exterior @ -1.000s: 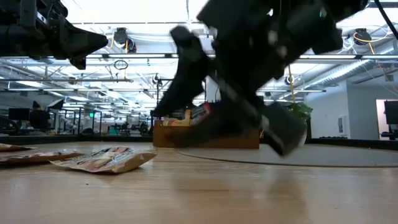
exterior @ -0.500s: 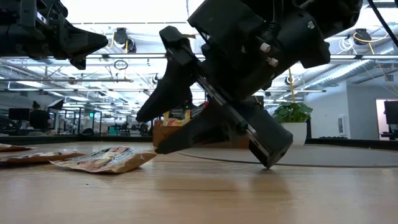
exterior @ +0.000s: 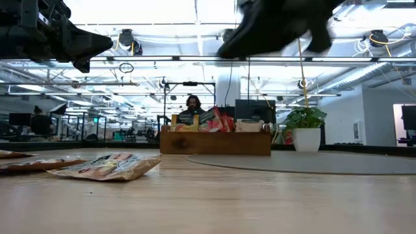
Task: Pick & Place Tea
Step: Put the brown tea bag into the right section of the wooden organizer
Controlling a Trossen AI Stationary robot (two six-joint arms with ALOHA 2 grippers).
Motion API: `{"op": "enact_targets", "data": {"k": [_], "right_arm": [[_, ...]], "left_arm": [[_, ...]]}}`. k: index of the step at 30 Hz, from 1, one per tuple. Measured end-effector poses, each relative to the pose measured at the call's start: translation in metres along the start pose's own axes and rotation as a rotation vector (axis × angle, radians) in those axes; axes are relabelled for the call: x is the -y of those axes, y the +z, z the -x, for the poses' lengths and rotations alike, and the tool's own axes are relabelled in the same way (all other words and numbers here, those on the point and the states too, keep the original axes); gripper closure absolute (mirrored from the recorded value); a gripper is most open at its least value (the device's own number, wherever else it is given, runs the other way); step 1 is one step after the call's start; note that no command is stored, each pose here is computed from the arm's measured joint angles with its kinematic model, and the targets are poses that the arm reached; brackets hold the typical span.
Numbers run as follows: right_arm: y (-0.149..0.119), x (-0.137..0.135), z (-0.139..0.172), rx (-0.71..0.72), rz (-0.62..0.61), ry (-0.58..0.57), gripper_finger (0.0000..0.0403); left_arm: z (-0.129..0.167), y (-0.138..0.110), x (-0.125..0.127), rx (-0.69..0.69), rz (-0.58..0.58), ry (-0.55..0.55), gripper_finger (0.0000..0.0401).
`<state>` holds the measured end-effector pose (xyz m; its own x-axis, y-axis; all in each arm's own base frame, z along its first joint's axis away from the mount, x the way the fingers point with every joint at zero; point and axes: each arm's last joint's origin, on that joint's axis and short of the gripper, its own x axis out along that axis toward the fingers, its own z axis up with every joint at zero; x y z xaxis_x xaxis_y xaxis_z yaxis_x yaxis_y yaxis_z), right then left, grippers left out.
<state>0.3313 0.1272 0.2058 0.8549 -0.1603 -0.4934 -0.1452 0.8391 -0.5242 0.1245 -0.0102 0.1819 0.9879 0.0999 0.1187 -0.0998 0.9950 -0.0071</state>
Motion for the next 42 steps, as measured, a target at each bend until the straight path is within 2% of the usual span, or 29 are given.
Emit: {"op": "enact_targets", "data": {"k": [2,4,9,12,18,22,24,25,29,33,36,39,42], "right_arm": [[-0.004,0.014,0.027,0.057,-0.077,-0.009,0.0398],[-0.015,0.025,0.051,0.112,-0.155,-0.024,0.0393],[-0.061,0.038,0.1,0.276,-0.367,-0.052,0.0387],[-0.092,0.037,0.117,0.382,-0.489,-0.063,0.0396],[-0.142,0.03,0.133,0.551,-0.573,-0.097,0.04],[-0.158,0.027,0.137,0.614,-0.561,-0.125,0.0399],[-0.16,0.026,0.138,0.625,-0.549,-0.137,0.0399],[-0.16,0.026,0.138,0.622,-0.541,-0.142,0.0399],[-0.16,0.027,0.138,0.615,-0.527,-0.168,0.0399],[-0.161,0.026,0.137,0.603,-0.508,-0.174,0.0399],[-0.162,0.026,0.136,0.591,-0.487,-0.174,0.0399],[-0.162,0.026,0.136,0.586,-0.471,-0.178,0.0399],[-0.162,0.025,0.136,0.583,-0.464,-0.178,0.0399]], "left_arm": [[0.0,0.0,0.0,0.0,0.0,0.0,0.037],[0.0,0.0,0.0,0.0,0.0,0.0,0.037],[0.0,0.005,0.0,0.054,-0.011,0.002,0.037],[0.0,0.006,0.0,0.061,0.021,-0.02,0.037],[0.0,0.003,0.001,0.033,0.093,-0.035,0.037],[-0.001,0.002,0.004,-0.039,0.169,-0.131,0.037],[-0.006,0.011,0.008,-0.176,0.189,-0.166,0.037],[-0.007,0.015,0.009,-0.292,0.189,-0.142,0.037],[-0.017,0.028,0.016,-0.753,0.16,0.131,0.0369],[-0.035,0.033,0.032,-1.093,0.147,0.229,0.0341],[-0.043,0.022,0.042,-1.367,0.12,0.337,0.0297],[-0.045,0.005,0.054,-1.6,0.115,0.328,0.025],[-0.046,-0.014,0.068,-1.754,0.125,0.285,0.0215]]}}
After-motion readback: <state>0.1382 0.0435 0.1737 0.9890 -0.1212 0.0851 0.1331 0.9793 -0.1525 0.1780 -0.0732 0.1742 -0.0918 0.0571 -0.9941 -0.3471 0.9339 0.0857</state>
